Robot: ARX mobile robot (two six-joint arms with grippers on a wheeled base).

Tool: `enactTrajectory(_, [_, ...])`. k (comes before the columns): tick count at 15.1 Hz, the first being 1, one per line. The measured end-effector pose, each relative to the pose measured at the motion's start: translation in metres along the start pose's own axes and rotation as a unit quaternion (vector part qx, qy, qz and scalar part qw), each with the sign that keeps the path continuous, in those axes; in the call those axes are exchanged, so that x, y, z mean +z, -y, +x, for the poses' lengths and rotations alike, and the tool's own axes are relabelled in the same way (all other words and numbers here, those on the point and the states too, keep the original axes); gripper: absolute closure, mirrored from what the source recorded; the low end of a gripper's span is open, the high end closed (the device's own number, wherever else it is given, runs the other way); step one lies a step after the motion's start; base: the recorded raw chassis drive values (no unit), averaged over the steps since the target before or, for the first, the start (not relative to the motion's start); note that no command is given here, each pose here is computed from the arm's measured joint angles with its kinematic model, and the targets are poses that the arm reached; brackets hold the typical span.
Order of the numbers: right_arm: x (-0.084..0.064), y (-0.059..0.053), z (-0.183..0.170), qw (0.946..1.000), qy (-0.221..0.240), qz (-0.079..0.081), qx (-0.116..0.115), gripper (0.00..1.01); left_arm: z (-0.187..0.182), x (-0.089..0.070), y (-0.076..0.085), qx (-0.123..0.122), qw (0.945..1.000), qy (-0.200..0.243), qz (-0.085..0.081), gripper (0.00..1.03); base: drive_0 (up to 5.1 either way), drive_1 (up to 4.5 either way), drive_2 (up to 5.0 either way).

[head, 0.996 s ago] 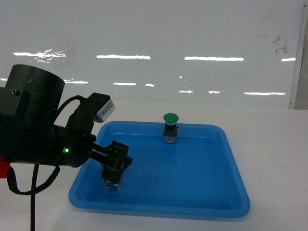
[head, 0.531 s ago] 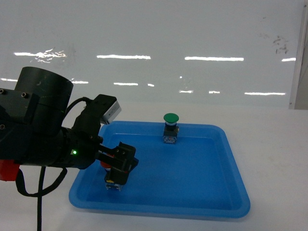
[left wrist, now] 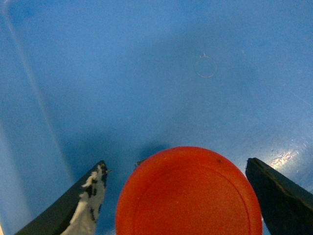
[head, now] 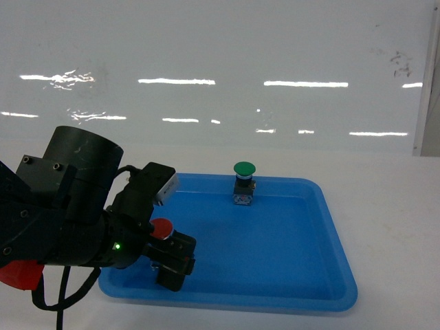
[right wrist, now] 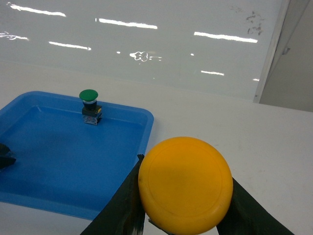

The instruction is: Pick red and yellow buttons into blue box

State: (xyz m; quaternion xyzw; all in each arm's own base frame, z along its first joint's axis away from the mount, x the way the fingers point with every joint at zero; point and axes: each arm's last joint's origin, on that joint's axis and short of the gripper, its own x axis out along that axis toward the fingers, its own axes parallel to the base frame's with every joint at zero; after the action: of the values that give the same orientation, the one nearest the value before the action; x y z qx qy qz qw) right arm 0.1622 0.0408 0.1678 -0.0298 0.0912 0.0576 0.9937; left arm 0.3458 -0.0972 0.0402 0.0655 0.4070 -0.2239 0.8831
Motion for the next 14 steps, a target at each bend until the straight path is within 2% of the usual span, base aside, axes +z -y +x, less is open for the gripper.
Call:
enactTrajectory(2, [0.0, 0.0, 0.0, 1.0, 0.0, 0.0, 0.0, 0.7, 0.0, 0.0, 0.0, 0.0, 1.0, 0.0, 0.0, 0.44, 0.0, 0.0, 0.0])
enactTrajectory(3, [0.0, 0.0, 0.0, 1.0, 0.0, 0.0, 0.0, 0.7, 0.0, 0.0, 0.0, 0.001, 1.0, 0.0, 0.0, 0.59, 0.0, 0.0, 0.0])
enactTrajectory(4, [0.0, 0.0, 0.0, 1.0, 0.0, 0.0, 0.0, 0.7, 0.0, 0.0, 0.0, 0.001, 1.0, 0.001, 0.0, 0.78, 0.0, 0.0, 0.0])
enactTrajectory(7, [0.0, 0.0, 0.0, 1.0, 0.0, 0.0, 0.0, 0.7, 0.0, 0.0, -0.001, 0.002, 1.0, 0.005, 0.002, 0.79, 0.0, 0.0, 0.0])
enactTrajectory(9, [0.0, 0.0, 0.0, 1.0, 0.0, 0.0, 0.0, 0.7, -0.011, -0.005, -0.007, 0.006, 0.9999, 0.012, 0.003, 0.79, 0.0, 0.0, 0.0])
enactTrajectory(11, [0.0, 0.0, 0.0, 1.0, 0.0, 0.0, 0.0, 0.7, -0.038, 0.001, -0.022, 0.023, 0.9986, 0.048, 0.004, 0.79, 0.0, 0.0, 0.0])
enactTrajectory(13, [0.0, 0.0, 0.0, 1.0, 0.0, 0.0, 0.0, 0.7, -0.073, 0.016, -0.039, 0.049, 0.9926, 0.11, 0.012, 0.79, 0.0, 0.0, 0.0])
enactTrajectory(14, [0.0, 0.0, 0.0, 1.0, 0.0, 0.0, 0.0, 0.7, -0.091, 0.017, -0.044, 0.057, 0.9898, 0.13, 0.015, 0.79, 0.0, 0.0, 0.0])
